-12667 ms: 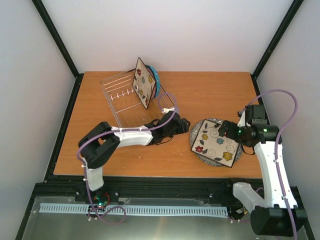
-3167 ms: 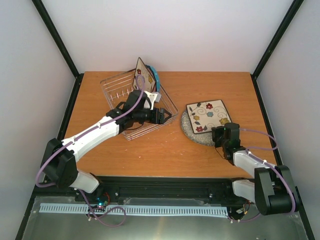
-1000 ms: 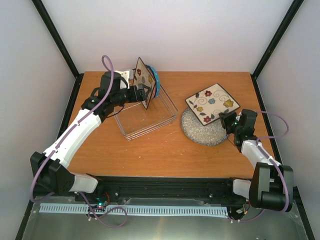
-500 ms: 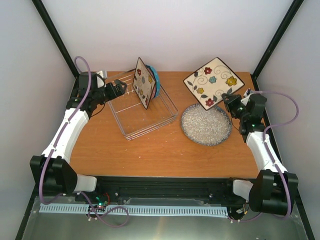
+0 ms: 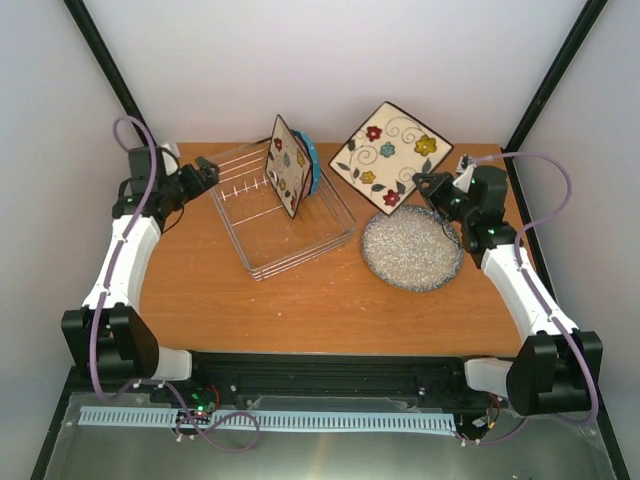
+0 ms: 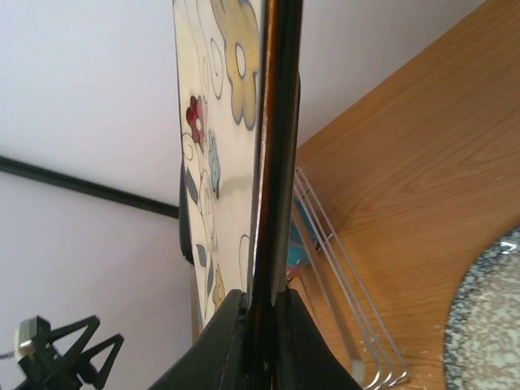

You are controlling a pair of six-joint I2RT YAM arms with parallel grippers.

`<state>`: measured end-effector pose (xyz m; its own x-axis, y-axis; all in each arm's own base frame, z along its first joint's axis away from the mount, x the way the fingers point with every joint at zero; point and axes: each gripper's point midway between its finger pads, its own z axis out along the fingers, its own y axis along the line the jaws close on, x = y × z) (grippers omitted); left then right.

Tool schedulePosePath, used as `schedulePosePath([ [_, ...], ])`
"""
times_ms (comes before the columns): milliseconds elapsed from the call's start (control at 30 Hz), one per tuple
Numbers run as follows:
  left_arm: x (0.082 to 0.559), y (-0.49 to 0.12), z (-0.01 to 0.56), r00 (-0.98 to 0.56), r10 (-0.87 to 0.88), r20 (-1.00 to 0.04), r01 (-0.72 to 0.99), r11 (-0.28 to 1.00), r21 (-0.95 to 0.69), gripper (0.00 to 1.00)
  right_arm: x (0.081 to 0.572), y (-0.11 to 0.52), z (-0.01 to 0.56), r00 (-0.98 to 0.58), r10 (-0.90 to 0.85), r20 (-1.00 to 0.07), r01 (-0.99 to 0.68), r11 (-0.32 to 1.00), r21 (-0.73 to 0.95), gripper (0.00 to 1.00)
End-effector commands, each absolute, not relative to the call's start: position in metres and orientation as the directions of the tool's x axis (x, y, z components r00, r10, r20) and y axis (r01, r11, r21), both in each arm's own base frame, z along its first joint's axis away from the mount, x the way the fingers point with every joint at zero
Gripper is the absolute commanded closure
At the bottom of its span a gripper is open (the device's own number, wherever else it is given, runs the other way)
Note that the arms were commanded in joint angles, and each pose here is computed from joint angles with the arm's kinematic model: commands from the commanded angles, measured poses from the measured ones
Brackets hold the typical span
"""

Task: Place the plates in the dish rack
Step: Adjust the dish rack at the center of the board.

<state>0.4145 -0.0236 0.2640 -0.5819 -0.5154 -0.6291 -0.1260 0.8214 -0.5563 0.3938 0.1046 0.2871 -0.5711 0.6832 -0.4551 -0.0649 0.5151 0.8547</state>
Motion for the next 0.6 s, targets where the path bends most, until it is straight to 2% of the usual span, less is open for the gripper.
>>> schedulePosePath([
  [0,0.422,0.014,0.259,-0.556,-0.539,-0.633,-0.199,0.825,-0.528,0.00,0.394,0.133,0.403,-0.409,0.649,-0.641,-0.412,0.495,0.765,0.97],
  [267,0.404,0.017,0.230,-0.558,-0.614,-0.558,-0.278,0.772,-0.572,0.00,0.402,0.184,0.423,-0.418,0.610,-0.673,-0.461,0.496,0.736,0.97],
  [567,0.411,0.014,0.190,-0.627,-0.571,-0.529,-0.270,0.797,-0.541,0.00,0.418,0.215,0.437,-0.395,0.596,-0.700,-0.489,0.508,0.709,0.97],
])
